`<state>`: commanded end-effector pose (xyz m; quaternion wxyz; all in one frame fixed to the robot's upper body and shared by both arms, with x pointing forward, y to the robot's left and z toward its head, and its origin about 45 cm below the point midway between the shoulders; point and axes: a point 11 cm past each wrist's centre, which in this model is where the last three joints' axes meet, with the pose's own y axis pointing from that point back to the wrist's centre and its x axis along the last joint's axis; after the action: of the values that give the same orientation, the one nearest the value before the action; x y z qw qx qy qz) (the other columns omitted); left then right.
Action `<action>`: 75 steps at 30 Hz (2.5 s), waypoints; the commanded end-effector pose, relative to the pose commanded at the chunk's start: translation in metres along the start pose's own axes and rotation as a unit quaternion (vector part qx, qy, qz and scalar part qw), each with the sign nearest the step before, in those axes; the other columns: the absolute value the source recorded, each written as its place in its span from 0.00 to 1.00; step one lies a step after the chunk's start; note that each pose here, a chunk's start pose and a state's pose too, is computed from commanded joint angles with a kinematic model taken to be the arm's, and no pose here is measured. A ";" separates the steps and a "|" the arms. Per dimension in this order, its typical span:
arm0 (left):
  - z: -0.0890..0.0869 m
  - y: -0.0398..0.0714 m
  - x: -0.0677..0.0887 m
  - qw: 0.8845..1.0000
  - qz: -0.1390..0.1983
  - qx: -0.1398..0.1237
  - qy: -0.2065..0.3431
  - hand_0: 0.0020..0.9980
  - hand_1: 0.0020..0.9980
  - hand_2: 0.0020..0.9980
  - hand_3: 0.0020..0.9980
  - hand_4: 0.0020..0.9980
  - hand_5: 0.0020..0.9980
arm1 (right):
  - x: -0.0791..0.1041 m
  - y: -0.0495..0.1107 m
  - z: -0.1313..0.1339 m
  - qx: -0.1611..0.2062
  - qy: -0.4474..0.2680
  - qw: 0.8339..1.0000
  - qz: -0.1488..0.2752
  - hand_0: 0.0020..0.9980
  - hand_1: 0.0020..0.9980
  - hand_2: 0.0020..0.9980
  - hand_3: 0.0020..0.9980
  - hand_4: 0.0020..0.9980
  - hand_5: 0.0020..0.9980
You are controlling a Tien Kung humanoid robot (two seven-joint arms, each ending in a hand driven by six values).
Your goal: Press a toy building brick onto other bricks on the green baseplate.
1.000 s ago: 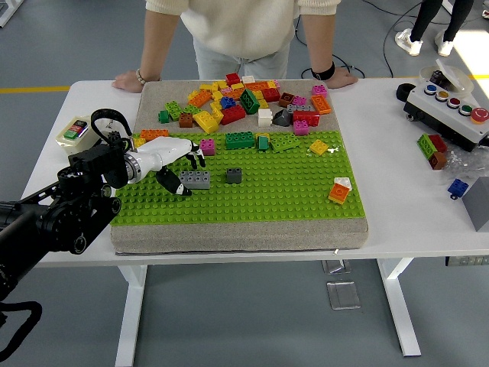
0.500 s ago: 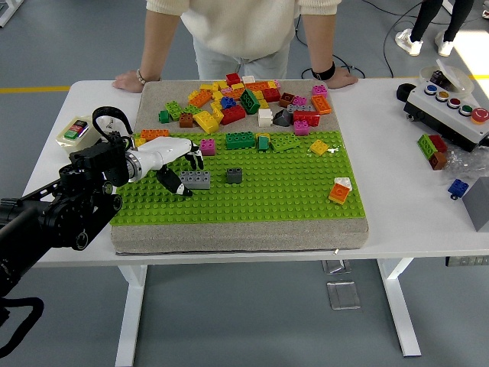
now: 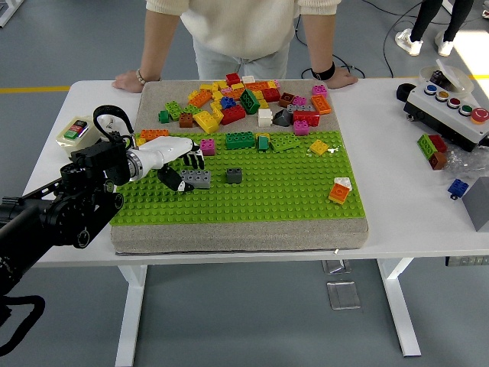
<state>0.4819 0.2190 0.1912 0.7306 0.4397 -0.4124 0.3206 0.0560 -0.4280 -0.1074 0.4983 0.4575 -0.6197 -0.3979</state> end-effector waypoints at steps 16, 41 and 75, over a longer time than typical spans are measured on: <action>-0.002 0.001 0.001 1.000 -0.006 0.002 -0.001 0.61 0.57 0.57 0.55 0.89 0.00 | 0.000 0.000 0.002 -0.002 0.001 1.000 0.000 0.76 0.69 0.73 0.71 0.98 0.49; 0.002 0.004 0.004 1.000 -0.019 -0.007 0.017 0.61 0.58 0.55 0.53 0.63 0.00 | 0.000 0.000 0.002 -0.002 0.001 1.000 0.000 0.76 0.69 0.73 0.70 0.98 0.49; 0.003 0.013 0.014 1.000 -0.007 -0.013 0.013 0.57 0.55 0.53 0.52 0.64 0.00 | 0.003 0.000 0.004 -0.002 -0.004 1.000 0.003 0.76 0.69 0.73 0.70 0.98 0.49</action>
<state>0.4761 0.2232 0.2095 0.7436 0.4288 -0.4040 0.3161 0.0521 -0.4305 -0.1071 0.4980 0.4529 -0.6222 -0.3997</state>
